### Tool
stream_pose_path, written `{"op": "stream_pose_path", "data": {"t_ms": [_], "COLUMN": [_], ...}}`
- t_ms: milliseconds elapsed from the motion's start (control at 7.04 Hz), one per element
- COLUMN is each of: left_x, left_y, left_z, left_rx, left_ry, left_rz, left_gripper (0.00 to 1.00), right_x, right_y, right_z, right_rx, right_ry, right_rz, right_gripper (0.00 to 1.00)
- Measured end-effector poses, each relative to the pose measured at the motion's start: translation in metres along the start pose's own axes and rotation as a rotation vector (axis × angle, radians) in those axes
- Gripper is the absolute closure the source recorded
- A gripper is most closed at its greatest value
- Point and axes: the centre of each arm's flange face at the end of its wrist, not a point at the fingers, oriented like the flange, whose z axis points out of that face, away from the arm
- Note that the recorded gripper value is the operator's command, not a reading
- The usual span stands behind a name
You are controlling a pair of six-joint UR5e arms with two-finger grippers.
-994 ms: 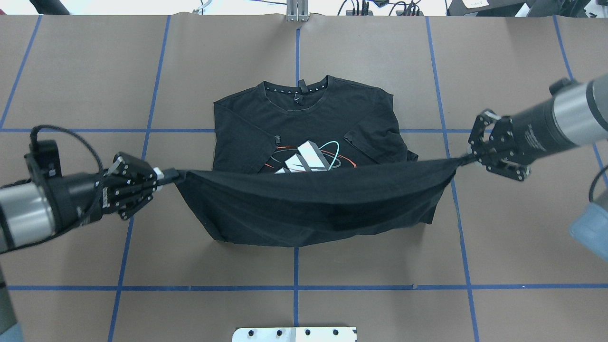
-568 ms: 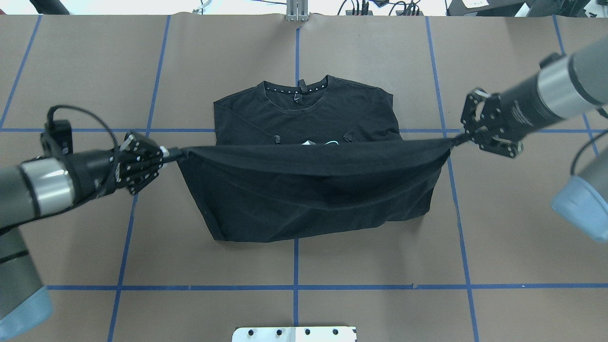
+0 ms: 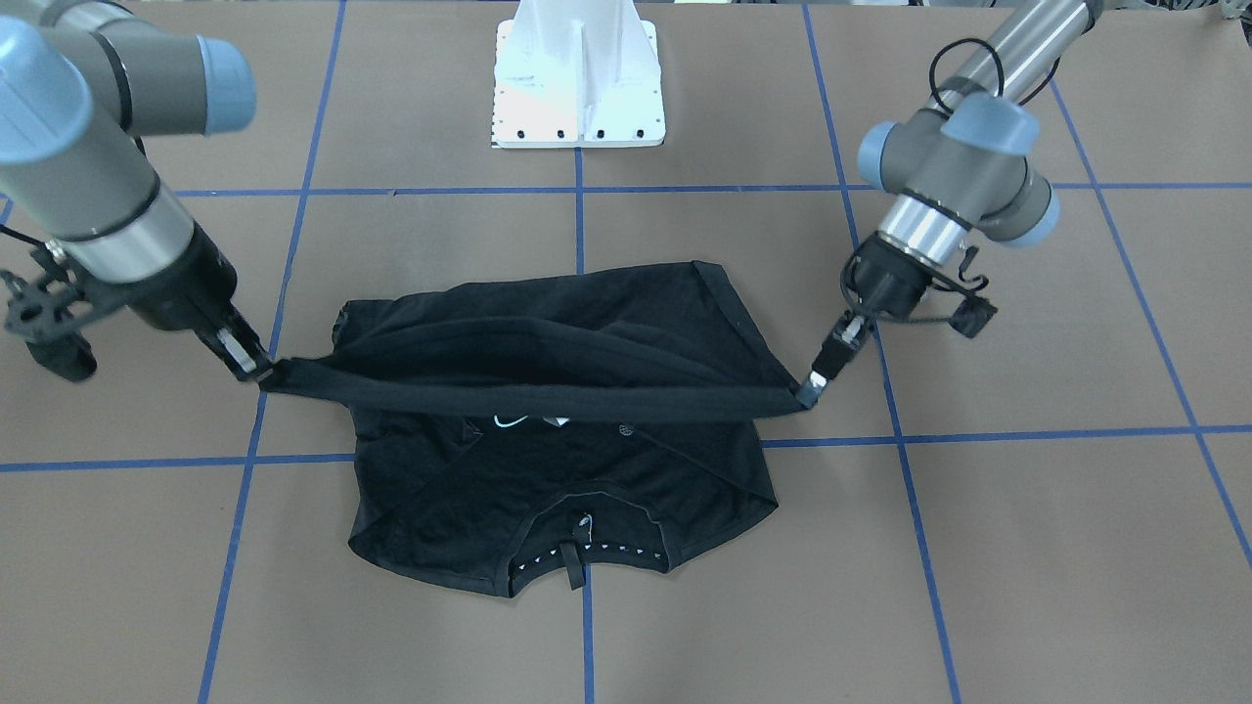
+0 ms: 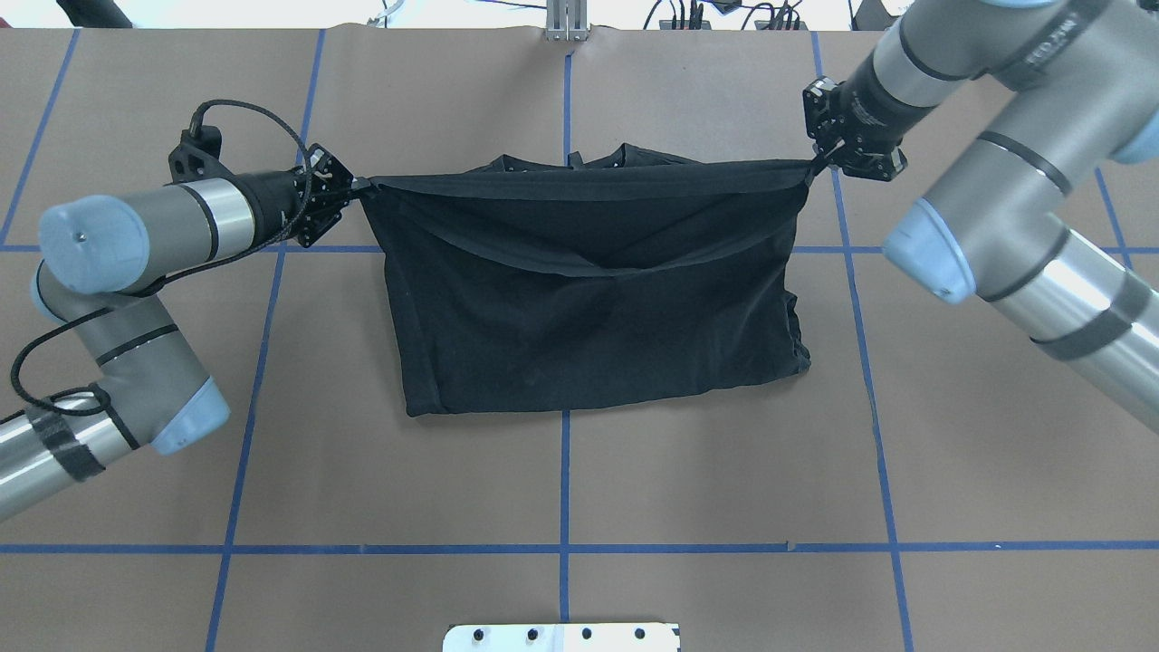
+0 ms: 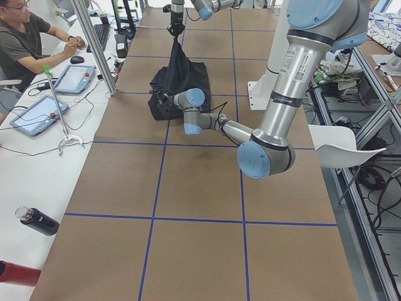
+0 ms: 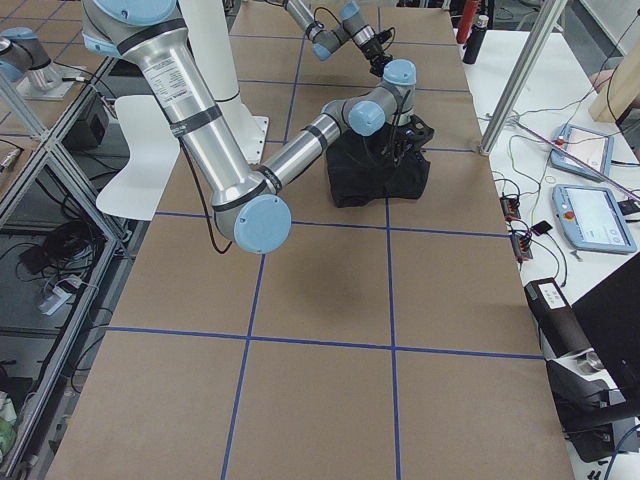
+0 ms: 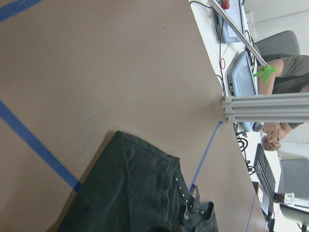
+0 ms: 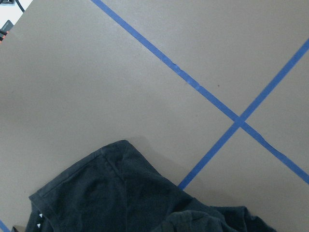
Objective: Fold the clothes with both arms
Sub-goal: 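Lift the hem with both grippers and carry it toward the collar, then lower the hem onto the collar and open both grippers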
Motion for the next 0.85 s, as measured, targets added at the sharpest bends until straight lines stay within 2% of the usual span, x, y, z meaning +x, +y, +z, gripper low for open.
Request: {"op": "stream_pose_path", "data": {"t_ms": [284, 426, 568, 852], "left_x": [-0.010, -0.015, -0.020, -0.025], "left_y": [-0.025, -0.031, -0.035, -0.039], "left_z": [0.014, 0.018, 0.020, 0.023], "left_rx": [0.049, 0.061, 0.067, 0.066], "left_ry": [-0.031, -0.040, -0.042, -0.038], "left_rz": [0.005, 0.005, 0.004, 0.004], "left_gripper": [1.00, 1.00, 1.00, 1.00], "right_x": [-0.026, -0.033, -0.039, -0.049], "right_y": [-0.010, -0.011, -0.010, 0.002], "right_z": [0.034, 0.053, 0.068, 0.092], "right_rx": [0.051, 0.072, 0.080, 0.080], "right_ry": [0.019, 0.021, 0.016, 0.013], "right_rz": [-0.017, -0.030, -0.045, -0.071], "right_gripper": [1.00, 0.96, 0.89, 0.88]}}
